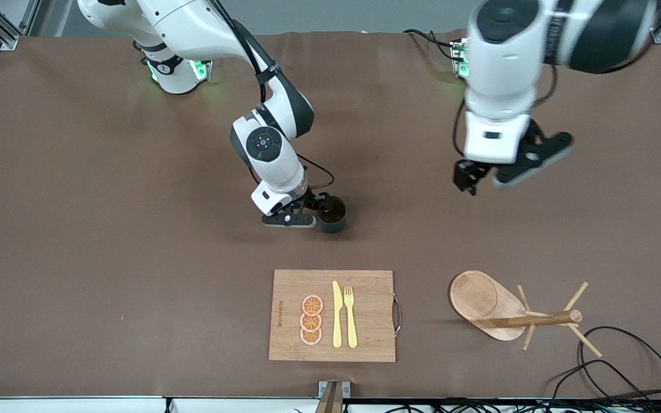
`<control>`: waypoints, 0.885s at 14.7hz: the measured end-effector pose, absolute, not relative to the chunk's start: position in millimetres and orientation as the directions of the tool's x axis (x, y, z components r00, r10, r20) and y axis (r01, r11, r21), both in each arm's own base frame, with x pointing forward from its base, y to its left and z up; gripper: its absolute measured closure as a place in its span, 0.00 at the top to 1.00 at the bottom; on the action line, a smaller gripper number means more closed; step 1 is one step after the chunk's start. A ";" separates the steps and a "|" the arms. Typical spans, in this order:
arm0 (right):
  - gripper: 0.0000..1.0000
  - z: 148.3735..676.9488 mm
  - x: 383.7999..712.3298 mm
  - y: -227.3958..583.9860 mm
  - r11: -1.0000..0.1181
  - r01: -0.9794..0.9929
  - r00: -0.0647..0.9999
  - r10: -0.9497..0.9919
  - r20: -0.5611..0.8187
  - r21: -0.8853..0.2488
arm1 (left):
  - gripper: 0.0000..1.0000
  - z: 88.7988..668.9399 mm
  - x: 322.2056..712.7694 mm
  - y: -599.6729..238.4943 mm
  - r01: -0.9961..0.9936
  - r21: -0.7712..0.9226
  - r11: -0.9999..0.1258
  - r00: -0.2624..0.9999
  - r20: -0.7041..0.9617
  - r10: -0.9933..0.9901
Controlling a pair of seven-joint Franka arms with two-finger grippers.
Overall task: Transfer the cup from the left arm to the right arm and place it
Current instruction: 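Grasp the mug rim with the right gripper while the left gripper withdraws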
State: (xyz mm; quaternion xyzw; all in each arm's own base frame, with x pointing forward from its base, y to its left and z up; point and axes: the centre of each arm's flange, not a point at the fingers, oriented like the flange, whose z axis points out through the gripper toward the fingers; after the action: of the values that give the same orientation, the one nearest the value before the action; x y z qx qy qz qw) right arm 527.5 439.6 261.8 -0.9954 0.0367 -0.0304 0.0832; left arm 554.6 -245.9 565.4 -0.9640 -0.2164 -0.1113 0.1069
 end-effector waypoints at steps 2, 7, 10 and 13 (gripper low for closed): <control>0.94 259.3 522.3 445.5 -0.984 -0.057 0.996 -0.067 0.053 -0.166 | 1.00 578.8 562.8 -230.7 0.421 -0.141 -0.896 0.890 0.257 0.377; 0.56 251.4 519.7 447.3 -0.988 -0.027 0.998 -0.035 0.055 -0.150 | 1.00 594.8 558.1 -237.0 0.349 -0.139 -0.927 0.921 0.232 0.313; 0.23 247.9 519.9 446.4 -0.990 -0.018 0.998 -0.026 0.056 -0.140 | 1.00 604.7 558.5 -221.3 0.296 -0.148 -0.944 0.948 0.171 0.270; 0.05 250.3 523.6 444.0 -0.990 -0.021 0.998 -0.030 0.058 -0.138 | 1.00 619.1 561.1 -199.1 0.161 -0.132 -0.978 0.981 0.131 0.143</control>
State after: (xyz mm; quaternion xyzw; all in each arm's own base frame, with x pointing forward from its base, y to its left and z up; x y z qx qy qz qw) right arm 523.6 444.0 250.3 -0.9971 0.0128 -0.0302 0.0686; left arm 561.1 -199.1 619.1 -0.9927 -0.0766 -0.0607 0.0711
